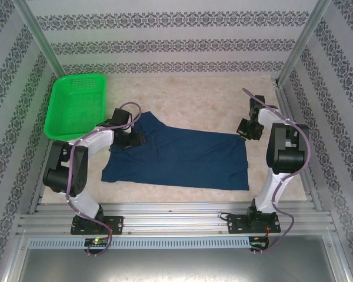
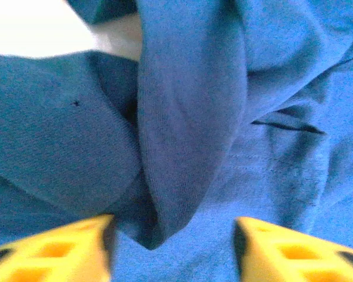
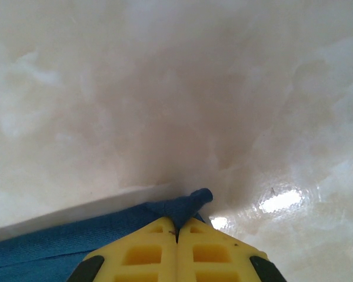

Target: Fold and stack the t-shirts

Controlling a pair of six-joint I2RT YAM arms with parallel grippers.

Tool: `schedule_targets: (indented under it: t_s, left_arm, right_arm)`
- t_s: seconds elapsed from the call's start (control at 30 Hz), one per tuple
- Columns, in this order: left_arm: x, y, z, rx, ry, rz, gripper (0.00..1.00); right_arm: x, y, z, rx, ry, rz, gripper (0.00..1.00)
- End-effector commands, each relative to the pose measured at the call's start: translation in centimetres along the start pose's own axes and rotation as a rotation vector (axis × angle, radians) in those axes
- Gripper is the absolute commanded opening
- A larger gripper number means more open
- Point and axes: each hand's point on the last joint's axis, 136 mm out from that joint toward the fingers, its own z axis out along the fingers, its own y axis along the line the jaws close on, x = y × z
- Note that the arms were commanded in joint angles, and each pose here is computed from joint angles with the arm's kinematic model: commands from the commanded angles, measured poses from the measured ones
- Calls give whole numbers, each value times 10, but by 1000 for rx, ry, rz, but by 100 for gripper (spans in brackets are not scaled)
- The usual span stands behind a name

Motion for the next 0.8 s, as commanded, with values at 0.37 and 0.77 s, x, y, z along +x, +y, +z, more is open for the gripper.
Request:
schedule_targets:
  t_s: [0.37, 0.77]
  left_arm:
    - [-111, 1, -32, -138, -124, -50, 66]
    - [-107, 28, 10, -112, -44, -251, 54]
  right_arm:
    - [3, -7, -4, 4, -4, 18, 0]
    - [3, -5, -6, -4, -3, 6, 0]
